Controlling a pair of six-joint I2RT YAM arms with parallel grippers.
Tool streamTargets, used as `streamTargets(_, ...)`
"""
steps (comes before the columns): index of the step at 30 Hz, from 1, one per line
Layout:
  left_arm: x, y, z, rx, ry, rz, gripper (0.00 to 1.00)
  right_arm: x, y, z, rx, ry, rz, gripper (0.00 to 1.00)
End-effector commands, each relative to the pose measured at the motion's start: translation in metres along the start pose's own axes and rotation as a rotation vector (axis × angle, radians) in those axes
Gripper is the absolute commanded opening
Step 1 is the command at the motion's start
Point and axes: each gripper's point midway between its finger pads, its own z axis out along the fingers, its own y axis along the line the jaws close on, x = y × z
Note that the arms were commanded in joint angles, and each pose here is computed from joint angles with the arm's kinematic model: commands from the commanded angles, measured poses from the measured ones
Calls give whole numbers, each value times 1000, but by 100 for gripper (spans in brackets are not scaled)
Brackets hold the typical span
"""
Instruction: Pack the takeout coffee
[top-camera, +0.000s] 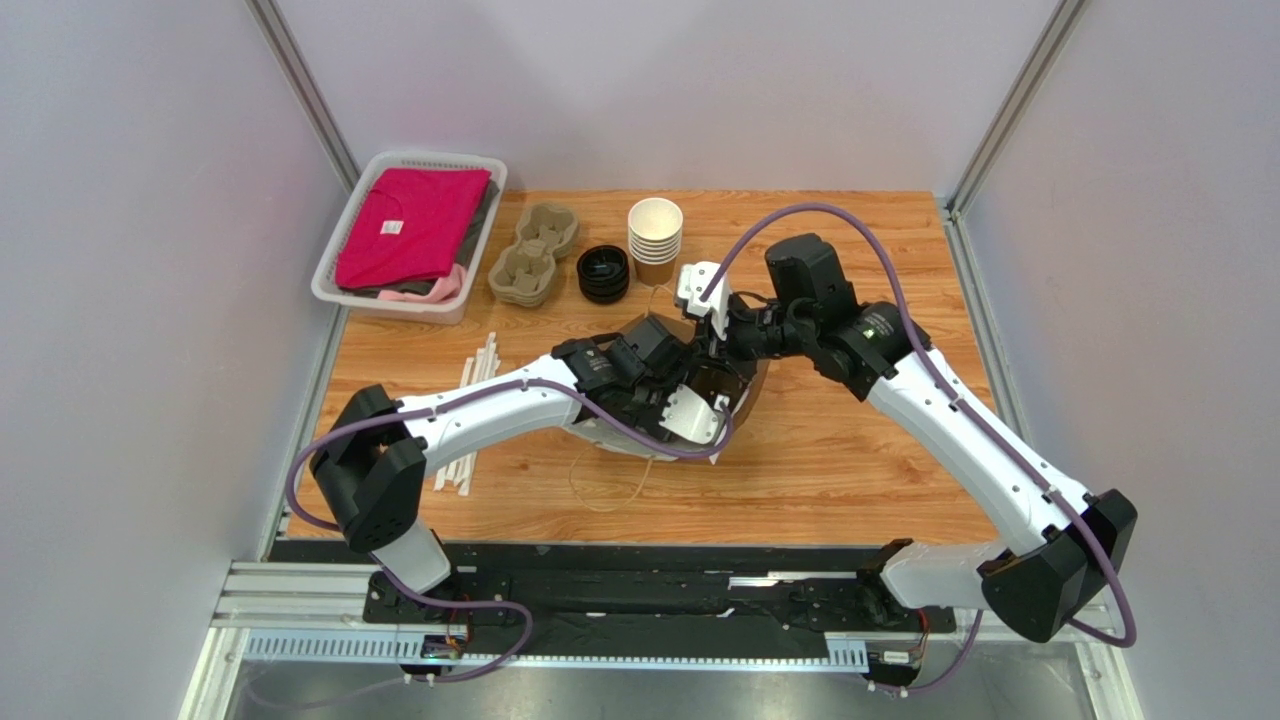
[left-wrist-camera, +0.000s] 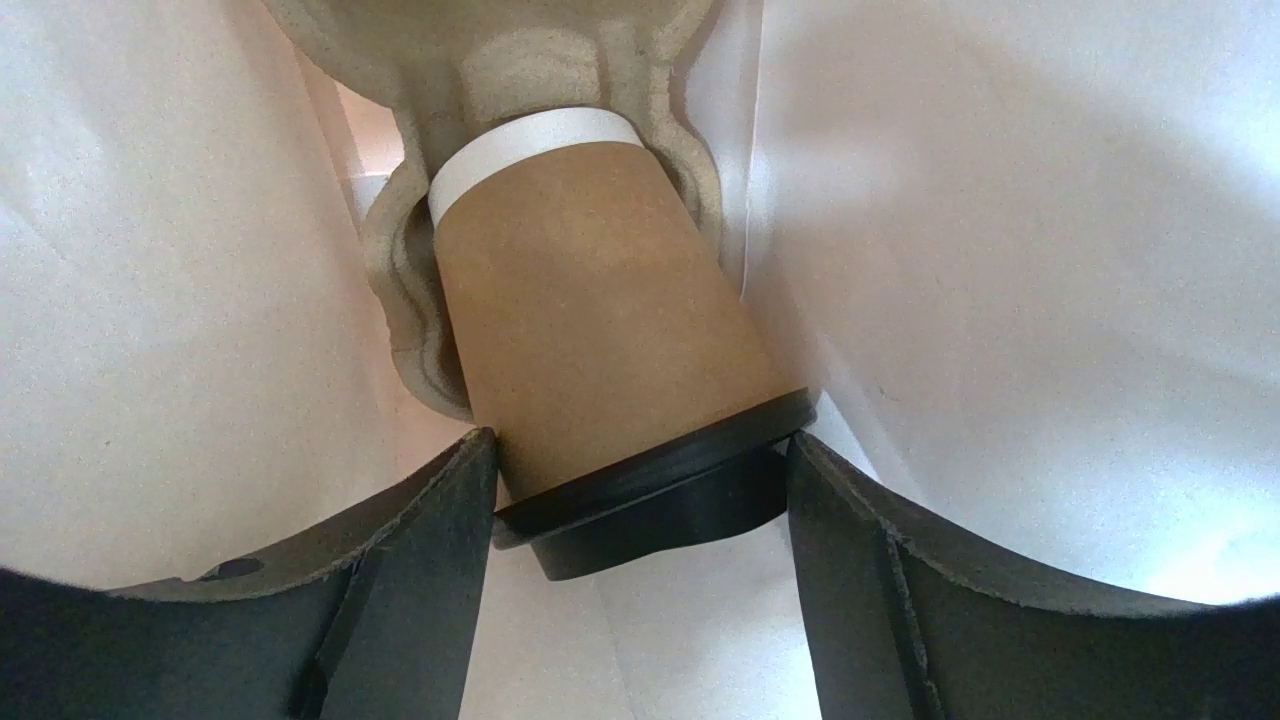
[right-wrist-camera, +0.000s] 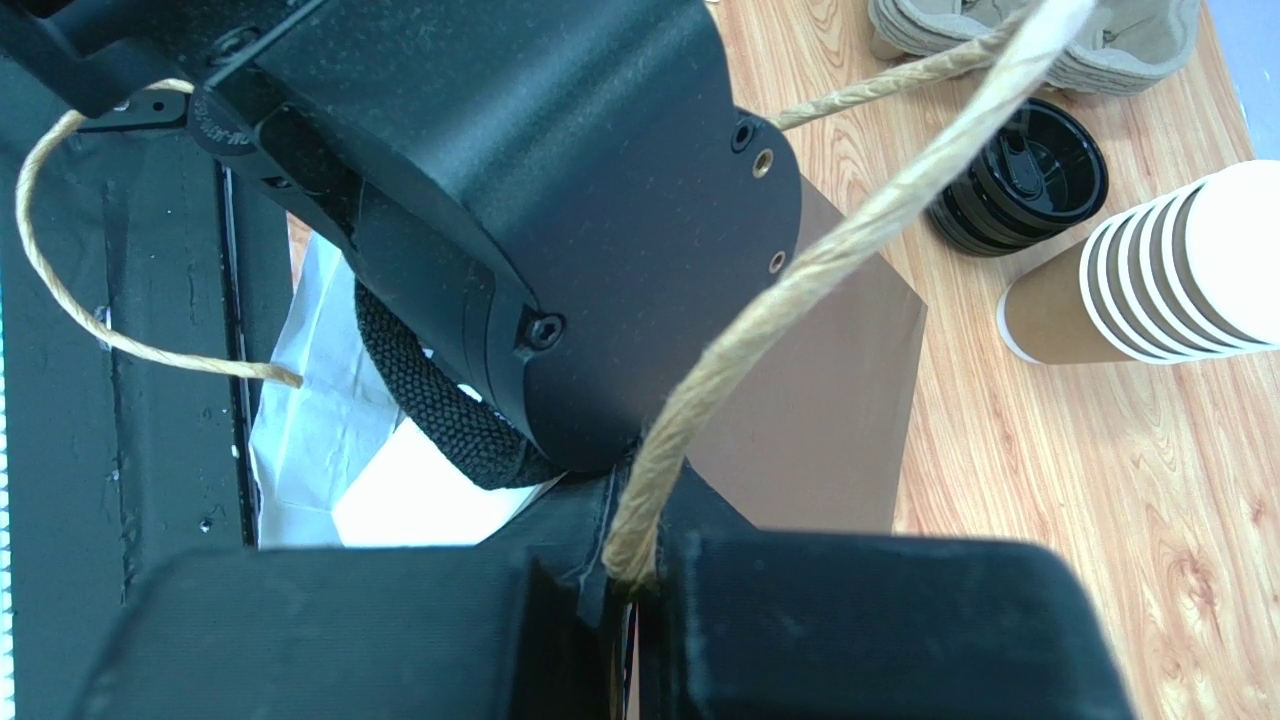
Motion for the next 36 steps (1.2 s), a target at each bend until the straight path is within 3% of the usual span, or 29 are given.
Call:
streamTargets(1,-6,11,-20,-7,-45,2,54,-26,-12,-4,37,-59,-40,0)
streamTargets(19,-24,22,-75,-5,-160,-5,48,-17,-41,5,148,-15,-71,0)
streamTargets(21,-23,21,-75,-3,-158,-15,57,-18,-40,5,144,-17,-72,0)
streamTargets(23,-23,21,-73,-4,-152,-32,74,-19,-38,5,134,-24,-72,0)
streamTargets(26,-22,19,-66,2,-148,-25,82,-20,-33,5,110,-35,-73,0)
streamTargets(36,-12,25,-31,-17,-57,-9,91,-19,-20,4,41,-34,-67,0)
